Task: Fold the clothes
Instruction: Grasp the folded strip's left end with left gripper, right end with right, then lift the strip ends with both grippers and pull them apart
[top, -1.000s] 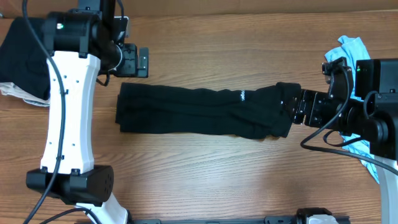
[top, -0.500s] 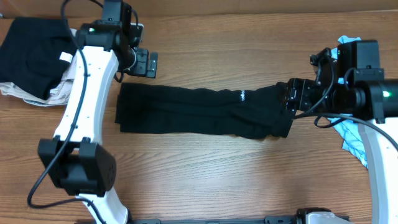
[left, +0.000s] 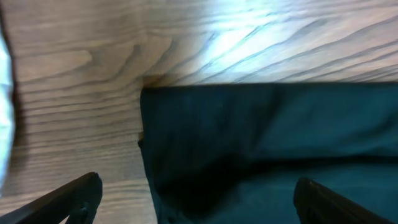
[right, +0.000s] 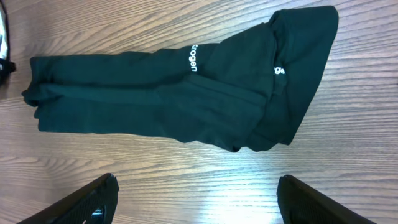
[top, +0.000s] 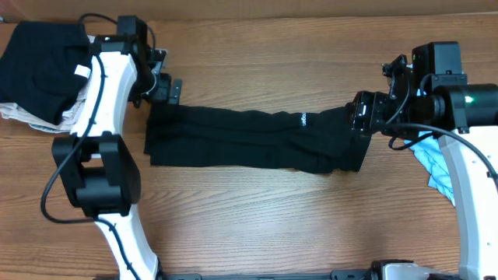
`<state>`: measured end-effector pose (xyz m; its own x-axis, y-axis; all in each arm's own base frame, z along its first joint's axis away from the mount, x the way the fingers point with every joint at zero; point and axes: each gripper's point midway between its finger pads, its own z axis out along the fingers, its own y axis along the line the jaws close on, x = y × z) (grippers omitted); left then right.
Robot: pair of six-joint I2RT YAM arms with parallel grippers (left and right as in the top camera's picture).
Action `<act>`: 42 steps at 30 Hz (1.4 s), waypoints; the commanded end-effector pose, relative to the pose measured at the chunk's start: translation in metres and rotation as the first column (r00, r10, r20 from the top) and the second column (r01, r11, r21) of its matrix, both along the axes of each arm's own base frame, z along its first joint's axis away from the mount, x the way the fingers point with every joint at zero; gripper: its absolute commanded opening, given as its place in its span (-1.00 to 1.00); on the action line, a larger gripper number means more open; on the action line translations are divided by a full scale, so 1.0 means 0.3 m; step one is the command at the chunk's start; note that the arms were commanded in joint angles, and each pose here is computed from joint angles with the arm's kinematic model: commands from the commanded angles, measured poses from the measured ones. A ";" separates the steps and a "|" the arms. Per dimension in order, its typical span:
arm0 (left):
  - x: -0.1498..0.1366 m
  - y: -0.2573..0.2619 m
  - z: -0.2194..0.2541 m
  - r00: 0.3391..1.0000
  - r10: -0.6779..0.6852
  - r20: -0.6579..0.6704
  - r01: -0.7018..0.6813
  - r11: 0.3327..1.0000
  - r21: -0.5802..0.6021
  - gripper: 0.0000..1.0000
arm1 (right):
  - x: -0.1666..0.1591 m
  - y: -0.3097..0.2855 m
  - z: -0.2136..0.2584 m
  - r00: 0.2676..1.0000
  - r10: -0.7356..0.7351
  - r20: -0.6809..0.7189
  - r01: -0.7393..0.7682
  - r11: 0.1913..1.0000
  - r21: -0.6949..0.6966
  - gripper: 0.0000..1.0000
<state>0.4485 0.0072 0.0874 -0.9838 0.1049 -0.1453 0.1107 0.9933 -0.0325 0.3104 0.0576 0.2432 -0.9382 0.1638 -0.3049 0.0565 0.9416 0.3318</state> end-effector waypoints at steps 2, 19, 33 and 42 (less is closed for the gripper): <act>-0.022 -0.008 -0.121 0.993 -0.090 -0.080 0.083 0.993 -0.080 1.00 | 0.017 0.000 -0.021 1.000 0.007 -0.006 -0.007 1.000 -0.015 0.73; -0.177 0.001 -0.281 0.935 -0.130 -0.331 0.101 0.990 -0.101 0.65 | 0.093 -0.019 -0.045 0.999 -0.006 0.032 0.008 0.999 -0.049 0.93; -0.210 -0.016 -0.503 0.959 -0.036 -0.282 0.009 0.995 -0.096 0.03 | 0.109 -0.018 -0.120 0.999 -0.007 -0.044 0.005 0.999 -0.051 0.93; -0.149 -0.123 -0.495 0.978 -0.020 -0.208 -0.037 0.963 -0.267 -0.92 | 0.083 -0.018 -0.132 0.997 -0.008 -0.082 0.003 0.999 -0.052 0.93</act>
